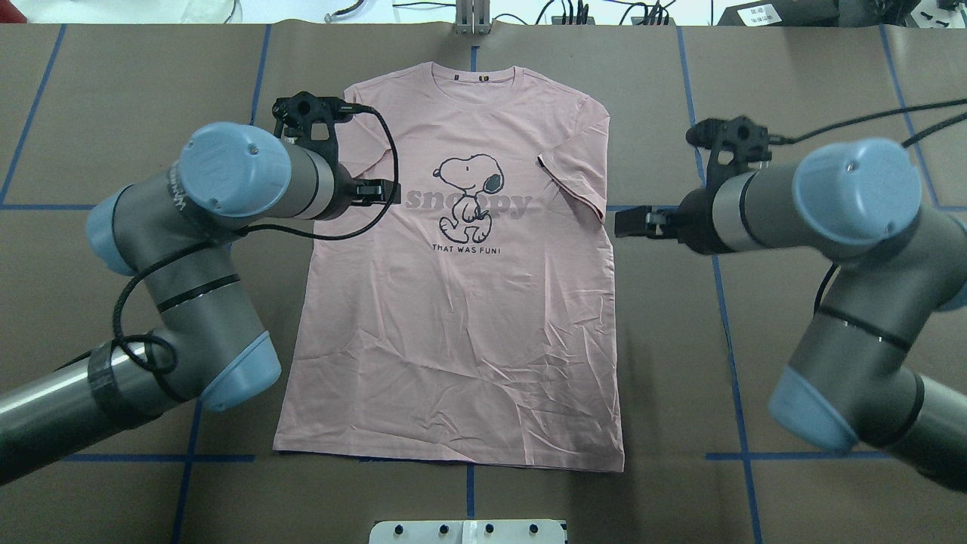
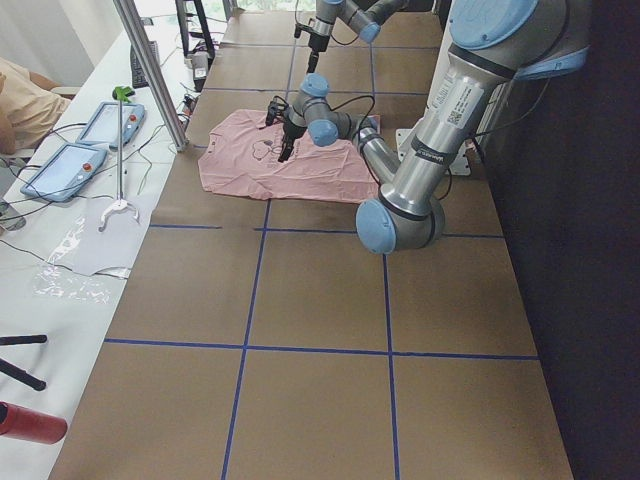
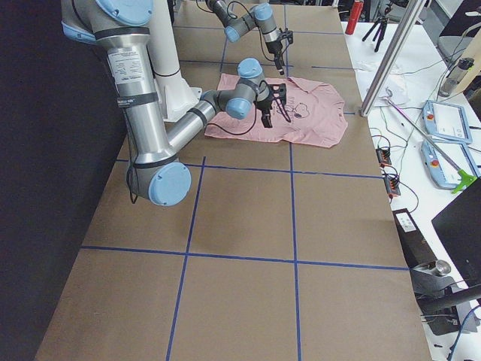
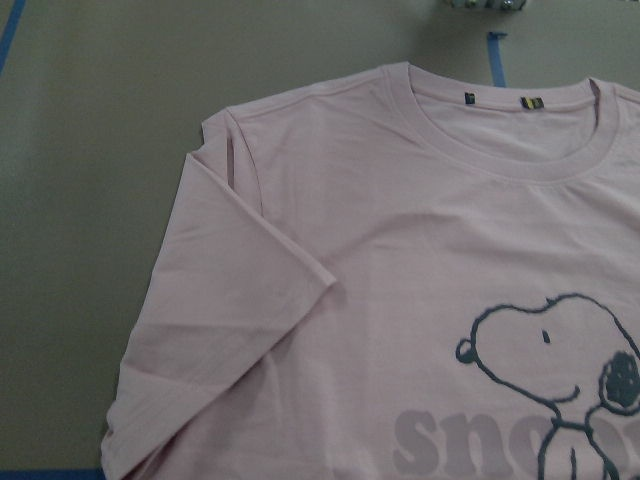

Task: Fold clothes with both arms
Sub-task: 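Move both grippers to the hem corners nearest the robot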

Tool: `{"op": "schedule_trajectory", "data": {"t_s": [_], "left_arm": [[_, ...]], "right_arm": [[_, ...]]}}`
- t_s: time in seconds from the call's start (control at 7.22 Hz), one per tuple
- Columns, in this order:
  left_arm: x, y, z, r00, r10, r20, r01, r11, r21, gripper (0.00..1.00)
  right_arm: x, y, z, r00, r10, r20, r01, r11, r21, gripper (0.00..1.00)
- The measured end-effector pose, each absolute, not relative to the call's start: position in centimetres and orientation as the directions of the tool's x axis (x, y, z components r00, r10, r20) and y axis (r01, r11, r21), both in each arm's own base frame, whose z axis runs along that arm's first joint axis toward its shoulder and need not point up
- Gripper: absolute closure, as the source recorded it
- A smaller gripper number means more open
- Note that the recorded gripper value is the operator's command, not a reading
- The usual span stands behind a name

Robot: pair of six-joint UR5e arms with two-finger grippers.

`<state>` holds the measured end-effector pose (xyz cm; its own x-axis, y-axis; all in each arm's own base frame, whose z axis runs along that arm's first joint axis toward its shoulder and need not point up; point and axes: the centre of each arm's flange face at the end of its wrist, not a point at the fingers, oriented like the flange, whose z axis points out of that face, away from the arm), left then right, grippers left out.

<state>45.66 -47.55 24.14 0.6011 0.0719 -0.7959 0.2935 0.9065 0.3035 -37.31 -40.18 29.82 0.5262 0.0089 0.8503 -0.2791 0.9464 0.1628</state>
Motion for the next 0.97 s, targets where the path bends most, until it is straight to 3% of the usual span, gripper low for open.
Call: {"op": "schedule_trajectory", "data": {"t_s": [0.14, 0.28, 0.42, 0.69, 0.97], "left_arm": [[44.5, -43.8, 24.7, 0.576, 0.082, -0.813, 0.280, 0.915, 0.291, 0.00], [43.4, -39.4, 25.9, 0.556, 0.077, -0.827, 0.260, 0.930, 0.261, 0.11], [42.7, -35.1, 27.6, 0.547, 0.047, -0.836, 0.243, 0.946, 0.212, 0.30], [43.8, -28.1, 31.0, 0.555, -0.054, -0.830, 0.248, 0.963, 0.103, 0.30], [44.9, -23.6, 34.4, 0.571, -0.100, -0.815, 0.253, 0.966, 0.059, 0.30]], "right_arm": [[-39.6, -34.2, 29.5, 0.508, 0.043, 0.861, -0.294, 0.947, 0.126, 0.07], [-41.0, -28.4, 29.4, 0.506, 0.089, 0.858, -0.309, 0.947, 0.083, 0.17], [-41.7, -23.6, 29.5, 0.529, 0.151, 0.835, -0.333, 0.942, 0.040, 0.18], [-43.0, -18.4, 29.4, 0.548, 0.223, 0.806, -0.379, 0.925, 0.002, 0.15], [-43.5, -17.2, 29.4, 0.549, 0.225, 0.805, -0.393, 0.920, 0.010, 0.14]]}}
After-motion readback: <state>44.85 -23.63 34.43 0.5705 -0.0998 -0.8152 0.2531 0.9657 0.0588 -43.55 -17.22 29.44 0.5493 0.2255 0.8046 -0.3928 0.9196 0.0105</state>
